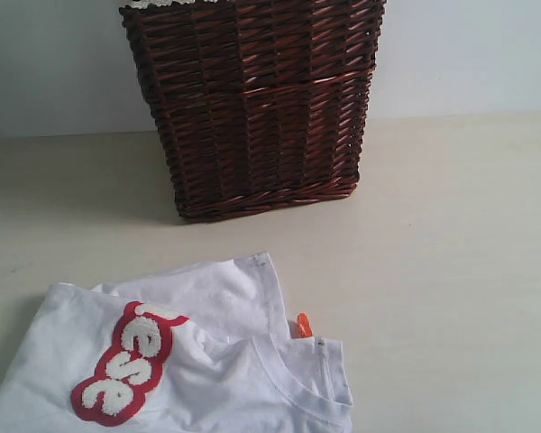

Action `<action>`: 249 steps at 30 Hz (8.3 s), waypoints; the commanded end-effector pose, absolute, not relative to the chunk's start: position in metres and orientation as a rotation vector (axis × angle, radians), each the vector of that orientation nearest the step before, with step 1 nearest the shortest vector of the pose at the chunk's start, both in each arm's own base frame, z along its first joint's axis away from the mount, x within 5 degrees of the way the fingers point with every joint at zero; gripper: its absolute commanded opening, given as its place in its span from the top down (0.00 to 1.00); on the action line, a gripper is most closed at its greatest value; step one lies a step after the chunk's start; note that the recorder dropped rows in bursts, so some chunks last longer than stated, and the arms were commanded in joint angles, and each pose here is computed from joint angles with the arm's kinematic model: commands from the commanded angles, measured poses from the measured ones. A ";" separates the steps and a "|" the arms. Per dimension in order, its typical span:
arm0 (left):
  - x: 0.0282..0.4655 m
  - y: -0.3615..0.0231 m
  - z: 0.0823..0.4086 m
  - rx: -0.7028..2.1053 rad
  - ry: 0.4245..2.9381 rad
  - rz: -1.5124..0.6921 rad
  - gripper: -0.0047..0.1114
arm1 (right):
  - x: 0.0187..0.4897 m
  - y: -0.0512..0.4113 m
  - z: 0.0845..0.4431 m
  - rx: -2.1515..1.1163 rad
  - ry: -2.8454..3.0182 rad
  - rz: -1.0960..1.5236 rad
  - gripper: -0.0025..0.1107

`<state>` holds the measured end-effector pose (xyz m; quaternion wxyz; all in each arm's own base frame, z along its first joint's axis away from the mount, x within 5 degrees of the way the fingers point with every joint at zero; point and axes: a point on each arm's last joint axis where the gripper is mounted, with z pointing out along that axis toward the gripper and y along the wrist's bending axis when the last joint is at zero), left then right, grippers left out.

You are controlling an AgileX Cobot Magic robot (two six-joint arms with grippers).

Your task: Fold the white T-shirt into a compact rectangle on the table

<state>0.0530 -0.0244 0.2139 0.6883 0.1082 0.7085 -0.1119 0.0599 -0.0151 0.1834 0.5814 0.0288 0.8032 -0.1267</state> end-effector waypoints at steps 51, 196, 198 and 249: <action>0.053 0.004 0.181 -0.039 1.841 0.102 0.96 | 0.060 -0.015 0.183 0.075 1.862 -0.292 0.83; 0.053 0.004 0.181 -0.039 1.841 0.102 0.96 | 0.294 0.201 0.172 -1.942 2.230 0.413 0.56; 0.053 0.004 0.181 -0.039 1.841 0.102 0.96 | 0.299 0.196 0.150 -1.965 2.314 0.349 0.56; 0.053 0.004 0.181 -0.039 1.841 0.102 0.96 | 0.238 0.054 0.443 0.073 1.349 0.377 0.83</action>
